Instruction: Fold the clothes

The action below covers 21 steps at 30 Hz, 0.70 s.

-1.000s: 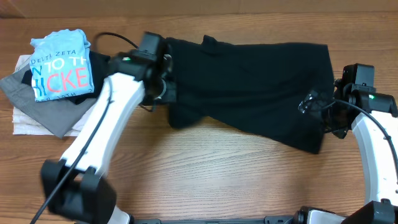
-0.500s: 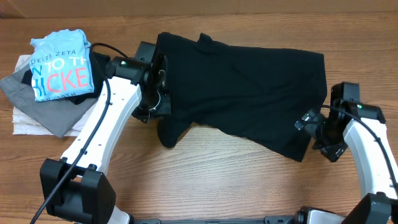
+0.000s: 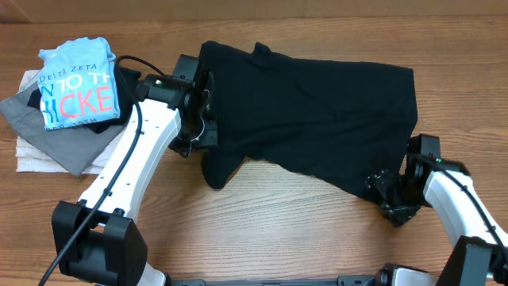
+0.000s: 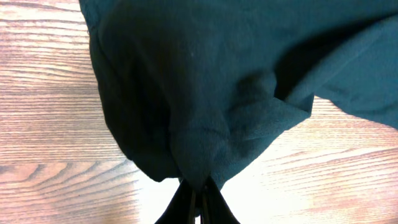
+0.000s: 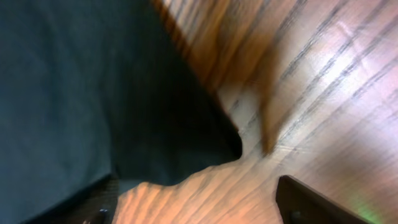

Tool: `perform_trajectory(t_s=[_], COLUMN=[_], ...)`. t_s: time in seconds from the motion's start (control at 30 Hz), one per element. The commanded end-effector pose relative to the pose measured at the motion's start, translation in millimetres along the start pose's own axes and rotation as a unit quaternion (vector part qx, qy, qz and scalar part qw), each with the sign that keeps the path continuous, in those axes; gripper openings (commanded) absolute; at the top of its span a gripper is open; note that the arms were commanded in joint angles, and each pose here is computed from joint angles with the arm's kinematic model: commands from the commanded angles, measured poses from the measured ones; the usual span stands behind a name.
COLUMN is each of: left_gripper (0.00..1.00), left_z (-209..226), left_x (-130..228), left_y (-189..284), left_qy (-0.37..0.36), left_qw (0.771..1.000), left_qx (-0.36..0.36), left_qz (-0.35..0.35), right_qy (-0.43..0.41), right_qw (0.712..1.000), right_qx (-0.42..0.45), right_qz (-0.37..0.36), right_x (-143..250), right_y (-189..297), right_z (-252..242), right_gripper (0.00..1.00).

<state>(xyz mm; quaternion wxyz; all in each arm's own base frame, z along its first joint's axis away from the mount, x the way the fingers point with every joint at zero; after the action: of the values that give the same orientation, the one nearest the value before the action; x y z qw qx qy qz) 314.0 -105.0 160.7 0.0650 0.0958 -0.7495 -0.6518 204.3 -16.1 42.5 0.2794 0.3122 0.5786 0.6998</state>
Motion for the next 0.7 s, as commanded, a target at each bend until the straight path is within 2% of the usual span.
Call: perform_trajectory(t_s=[0.0, 0.07, 0.1, 0.2, 0.23, 0.33, 0.43, 0.57, 0.67], left_gripper=[0.04, 0.04, 0.04, 0.04, 0.04, 0.04, 0.04, 0.04, 0.04], left_z=[1, 1, 1, 0, 1, 2, 8, 19, 19], left_x=[0, 1, 1, 2, 2, 3, -2, -17, -34], left_y=[-3, -3, -3, -3, -3, -3, 3, 35, 84], left_qy=[0.002, 0.002, 0.002, 0.002, 0.002, 0.002, -0.004, 0.011, 0.006], left_qw=[1.0, 1.0, 1.0, 1.0, 1.0, 1.0, 1.0, 0.999, 0.993], left_qx=[-0.008, -0.008, -0.008, -0.008, -0.008, -0.01, -0.009, 0.02, 0.083], left_qz=[0.001, 0.001, 0.001, 0.004, 0.005, 0.006, 0.001, -0.028, -0.086], right_qy=[-0.038, -0.034, -0.033, -0.042, -0.041, -0.037, 0.003, 0.058, 0.102], right_qw=[0.999, 0.999, 0.999, 0.998, 0.998, 0.997, 0.995, 0.987, 0.974], right_qx=[-0.012, -0.024, -0.027, -0.027, -0.027, -0.035, -0.051, -0.061, -0.059], right_qz=[-0.005, -0.018, -0.023, -0.03, -0.031, -0.049, -0.083, -0.136, -0.194], right_x=[2, -2, -3, -5, -6, -13, -31, -59, -76], right_y=[-13, -18, -19, -21, -21, -18, 1, 67, 148], right_z=[-3, -1, 0, -1, -1, 3, 20, 49, 70], right_gripper=[0.67, 0.6, 0.5, 0.11, 0.04, 0.04, 0.04, 0.04, 0.04])
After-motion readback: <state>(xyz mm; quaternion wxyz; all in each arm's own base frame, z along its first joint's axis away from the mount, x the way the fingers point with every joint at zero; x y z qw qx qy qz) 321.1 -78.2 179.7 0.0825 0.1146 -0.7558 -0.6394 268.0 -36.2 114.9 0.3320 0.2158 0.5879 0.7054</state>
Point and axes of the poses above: each gripper's point midway between its finger pads, its own y axis back along the fingers, its own z axis along the line the jaws close on, x = y × z, the point moved 3 cm from there along y, back along the fingers, and after that the axes turned 10 degrees about y, right-handed, at the moved point
